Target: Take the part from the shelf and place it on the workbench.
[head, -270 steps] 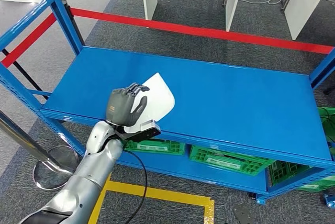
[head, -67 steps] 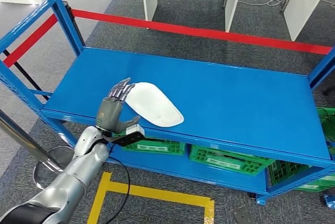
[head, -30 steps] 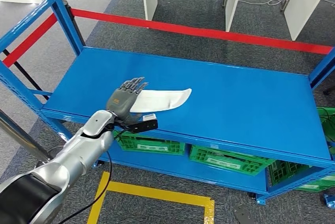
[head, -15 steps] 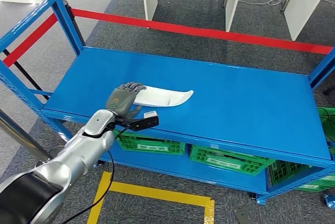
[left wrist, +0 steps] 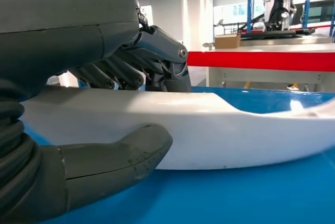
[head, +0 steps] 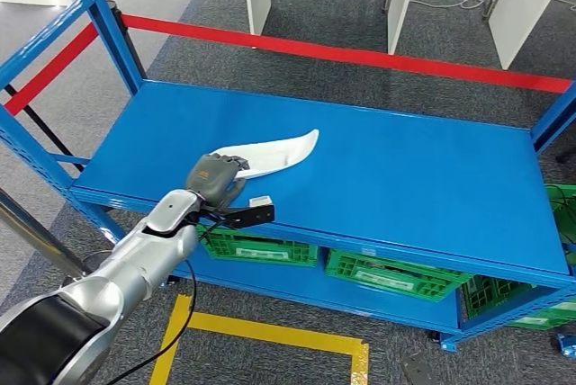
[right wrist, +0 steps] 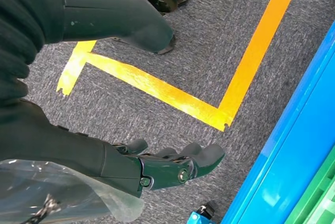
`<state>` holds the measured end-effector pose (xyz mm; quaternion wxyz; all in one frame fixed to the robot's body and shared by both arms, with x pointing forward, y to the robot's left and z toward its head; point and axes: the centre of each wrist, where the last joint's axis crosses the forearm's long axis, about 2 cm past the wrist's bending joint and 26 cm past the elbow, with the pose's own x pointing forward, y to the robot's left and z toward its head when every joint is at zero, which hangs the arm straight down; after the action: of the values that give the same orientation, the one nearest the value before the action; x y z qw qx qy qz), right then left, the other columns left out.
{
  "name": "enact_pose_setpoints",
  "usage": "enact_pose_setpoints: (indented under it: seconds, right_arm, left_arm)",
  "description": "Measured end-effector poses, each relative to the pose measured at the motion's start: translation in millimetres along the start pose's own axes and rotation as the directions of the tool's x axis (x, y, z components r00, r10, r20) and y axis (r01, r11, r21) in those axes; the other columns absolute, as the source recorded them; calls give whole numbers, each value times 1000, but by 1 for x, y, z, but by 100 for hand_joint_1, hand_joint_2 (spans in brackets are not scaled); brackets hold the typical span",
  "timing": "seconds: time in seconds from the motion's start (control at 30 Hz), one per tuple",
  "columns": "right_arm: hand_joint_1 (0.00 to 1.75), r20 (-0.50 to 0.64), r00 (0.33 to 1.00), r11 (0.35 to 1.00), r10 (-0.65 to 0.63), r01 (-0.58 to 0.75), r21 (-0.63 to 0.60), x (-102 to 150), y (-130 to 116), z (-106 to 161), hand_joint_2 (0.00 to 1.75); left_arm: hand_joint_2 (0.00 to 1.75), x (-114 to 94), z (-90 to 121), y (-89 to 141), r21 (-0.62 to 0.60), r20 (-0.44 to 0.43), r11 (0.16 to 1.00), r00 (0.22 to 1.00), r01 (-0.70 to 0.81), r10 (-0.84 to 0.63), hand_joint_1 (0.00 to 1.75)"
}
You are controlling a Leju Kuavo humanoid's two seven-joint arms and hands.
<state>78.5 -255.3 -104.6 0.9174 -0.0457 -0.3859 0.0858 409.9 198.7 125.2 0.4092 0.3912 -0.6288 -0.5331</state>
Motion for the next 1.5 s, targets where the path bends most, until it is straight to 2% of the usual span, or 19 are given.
enact_pose_setpoints:
  seconds: [0.3,0.47,0.57,0.63,0.7,0.8,0.87,0.93,1.03,1.2,1.5]
  right_arm:
    - [0,0,1000,1000,0,0,0,0,0,0,175]
    - [0,1,1000,1000,1,-1,0,0,0,0,175]
    - [0,1,1000,1000,1,-1,1,0,0,0,175]
    - [0,0,1000,1000,1,-1,1,0,0,0,175]
    - [0,0,1000,1000,0,0,0,0,0,0,175]
    - [0,3,1000,1000,-1,1,-4,0,0,0,175]
    - [0,5,1000,1000,2,-2,-11,-1,0,1,175]
    - [0,9,1000,1000,7,-7,-22,-2,0,2,175]
    - [0,12,1000,999,17,-16,-43,-3,-1,2,175]
    - [0,13,999,997,40,-39,-68,-3,-1,2,175]
    - [0,25,999,998,43,-41,-54,-3,-1,2,175]
  left_arm:
    - [175,1,0,-1,-24,25,1000,1000,-11,12,175]
    - [175,0,0,-1,-34,80,999,996,-36,38,175]
    - [175,-3,1,-2,-26,133,993,984,-113,115,175]
    - [175,-3,3,-3,3,156,973,962,-229,225,175]
    - [175,2,5,-6,62,167,904,898,-422,408,175]
    - [175,17,6,-4,190,190,695,721,-693,667,175]
    - [175,26,7,3,284,221,543,605,-790,765,175]
    - [175,30,8,12,359,260,448,548,-819,795,175]
    - [175,32,13,26,463,314,386,554,-798,771,175]
    - [175,33,25,46,606,380,313,612,-731,694,175]
    - [175,33,40,61,672,421,267,653,-691,630,175]
